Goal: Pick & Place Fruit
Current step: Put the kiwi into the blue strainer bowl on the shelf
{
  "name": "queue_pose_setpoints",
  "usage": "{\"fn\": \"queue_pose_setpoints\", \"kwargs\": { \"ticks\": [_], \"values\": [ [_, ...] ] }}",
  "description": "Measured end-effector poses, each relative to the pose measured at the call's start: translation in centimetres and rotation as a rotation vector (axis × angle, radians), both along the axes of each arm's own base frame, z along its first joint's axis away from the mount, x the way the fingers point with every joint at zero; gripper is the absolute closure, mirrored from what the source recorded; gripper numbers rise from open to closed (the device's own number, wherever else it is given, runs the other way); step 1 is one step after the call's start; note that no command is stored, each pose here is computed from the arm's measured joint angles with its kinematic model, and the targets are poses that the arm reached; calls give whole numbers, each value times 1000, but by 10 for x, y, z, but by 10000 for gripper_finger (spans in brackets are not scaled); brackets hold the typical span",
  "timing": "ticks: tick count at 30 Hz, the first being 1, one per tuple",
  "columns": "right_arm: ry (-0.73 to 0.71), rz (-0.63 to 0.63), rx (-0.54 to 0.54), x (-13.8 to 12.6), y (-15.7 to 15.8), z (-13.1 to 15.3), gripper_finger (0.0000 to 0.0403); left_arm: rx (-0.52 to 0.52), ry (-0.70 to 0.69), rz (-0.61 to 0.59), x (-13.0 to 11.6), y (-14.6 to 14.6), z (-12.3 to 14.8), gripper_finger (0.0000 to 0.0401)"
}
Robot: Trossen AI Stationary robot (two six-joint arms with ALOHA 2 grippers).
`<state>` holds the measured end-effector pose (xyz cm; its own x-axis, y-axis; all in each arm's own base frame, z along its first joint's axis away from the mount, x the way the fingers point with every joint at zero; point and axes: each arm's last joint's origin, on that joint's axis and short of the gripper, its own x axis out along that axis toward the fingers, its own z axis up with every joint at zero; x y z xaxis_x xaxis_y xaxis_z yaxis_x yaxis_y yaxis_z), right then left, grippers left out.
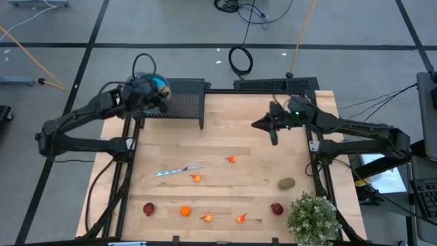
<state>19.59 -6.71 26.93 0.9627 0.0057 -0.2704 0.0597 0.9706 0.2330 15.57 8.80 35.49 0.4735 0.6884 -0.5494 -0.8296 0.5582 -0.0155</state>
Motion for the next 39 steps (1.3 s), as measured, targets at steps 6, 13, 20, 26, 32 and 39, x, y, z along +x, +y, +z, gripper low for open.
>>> {"fn": "queue_pose_setpoints", "kwargs": {
  "ticks": [6, 13, 20, 26, 32, 39],
  "values": [
    [-117, 20, -130, -24, 10, -11, 402, -128, 147, 35, 3, 12, 6, 233],
    [-208, 17, -177, -37, 15, -19, 402, -210, 249, 87, 6, 25, 16, 233],
    [-205, 12, -150, -39, 16, -24, 402, -255, 320, 112, 8, 33, 21, 233],
    [-206, 12, -150, -39, 16, -24, 402, -286, 375, 113, 11, 36, 16, 233],
    [-206, 12, -150, -39, 16, -24, 401, -292, 389, 111, 12, 36, 15, 233],
    [-206, 12, -150, -39, 16, -24, 402, -293, 390, 111, 12, 36, 15, 233]
  ]
}}
